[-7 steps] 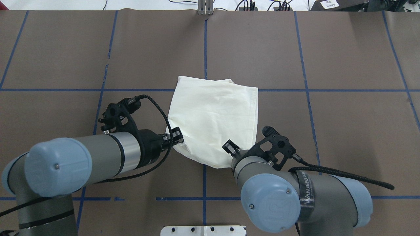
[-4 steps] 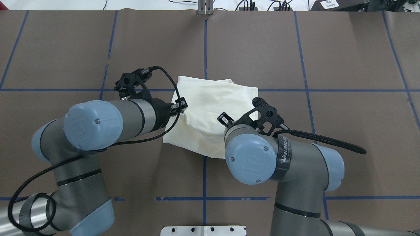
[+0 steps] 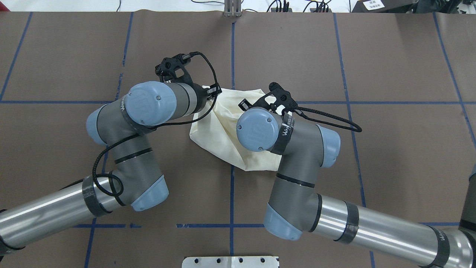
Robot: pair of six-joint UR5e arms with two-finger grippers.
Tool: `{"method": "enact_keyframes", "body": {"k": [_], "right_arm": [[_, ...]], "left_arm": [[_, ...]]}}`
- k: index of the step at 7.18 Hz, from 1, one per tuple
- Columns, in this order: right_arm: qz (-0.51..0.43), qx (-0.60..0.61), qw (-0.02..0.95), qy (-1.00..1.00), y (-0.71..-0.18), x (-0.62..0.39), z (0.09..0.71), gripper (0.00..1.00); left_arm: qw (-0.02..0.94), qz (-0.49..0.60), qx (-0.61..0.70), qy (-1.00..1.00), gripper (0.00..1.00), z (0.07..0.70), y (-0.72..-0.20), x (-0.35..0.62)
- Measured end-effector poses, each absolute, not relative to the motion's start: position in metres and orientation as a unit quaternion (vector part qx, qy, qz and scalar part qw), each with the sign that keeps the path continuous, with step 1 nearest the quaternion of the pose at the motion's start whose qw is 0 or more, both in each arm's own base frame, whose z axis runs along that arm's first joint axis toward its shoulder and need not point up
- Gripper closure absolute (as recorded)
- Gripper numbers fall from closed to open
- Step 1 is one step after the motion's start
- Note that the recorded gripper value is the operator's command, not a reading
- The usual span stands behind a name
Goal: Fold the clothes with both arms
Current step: 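Lift the near edge with both grippers and fold it away from the robot, then lay the folded edge down and release both grippers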
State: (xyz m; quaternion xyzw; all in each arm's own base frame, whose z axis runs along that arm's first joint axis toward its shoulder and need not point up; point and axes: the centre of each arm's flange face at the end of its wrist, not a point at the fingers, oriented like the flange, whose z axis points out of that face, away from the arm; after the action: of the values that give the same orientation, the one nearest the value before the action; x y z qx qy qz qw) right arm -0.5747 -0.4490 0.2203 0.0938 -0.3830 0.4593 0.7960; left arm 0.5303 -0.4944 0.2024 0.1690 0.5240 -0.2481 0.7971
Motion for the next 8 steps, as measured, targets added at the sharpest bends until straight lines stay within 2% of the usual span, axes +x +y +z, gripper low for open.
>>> {"method": "enact_keyframes", "body": {"k": [2, 6, 7, 8], "right_arm": [[0.462, 0.095, 0.798, -0.376, -0.480, -0.570, 0.235, 1.00], [0.465, 0.097, 0.800, -0.368, -0.496, -0.567, 0.241, 1.00], [0.465, 0.097, 0.801, -0.366, -0.499, -0.570, 0.240, 0.85], [0.463, 0.098, 0.802, -0.365, -0.501, -0.573, 0.240, 0.01]], "left_arm": [[0.803, -0.248, 0.180, 0.511, 1.00, 0.210, -0.523, 0.544], [0.808, -0.240, 0.192, 0.502, 1.00, 0.230, -0.544, 0.555], [0.811, -0.240, 0.191, 0.499, 0.98, 0.235, -0.545, 0.557], [0.812, -0.240, 0.190, 0.497, 0.03, 0.237, -0.546, 0.558]]}}
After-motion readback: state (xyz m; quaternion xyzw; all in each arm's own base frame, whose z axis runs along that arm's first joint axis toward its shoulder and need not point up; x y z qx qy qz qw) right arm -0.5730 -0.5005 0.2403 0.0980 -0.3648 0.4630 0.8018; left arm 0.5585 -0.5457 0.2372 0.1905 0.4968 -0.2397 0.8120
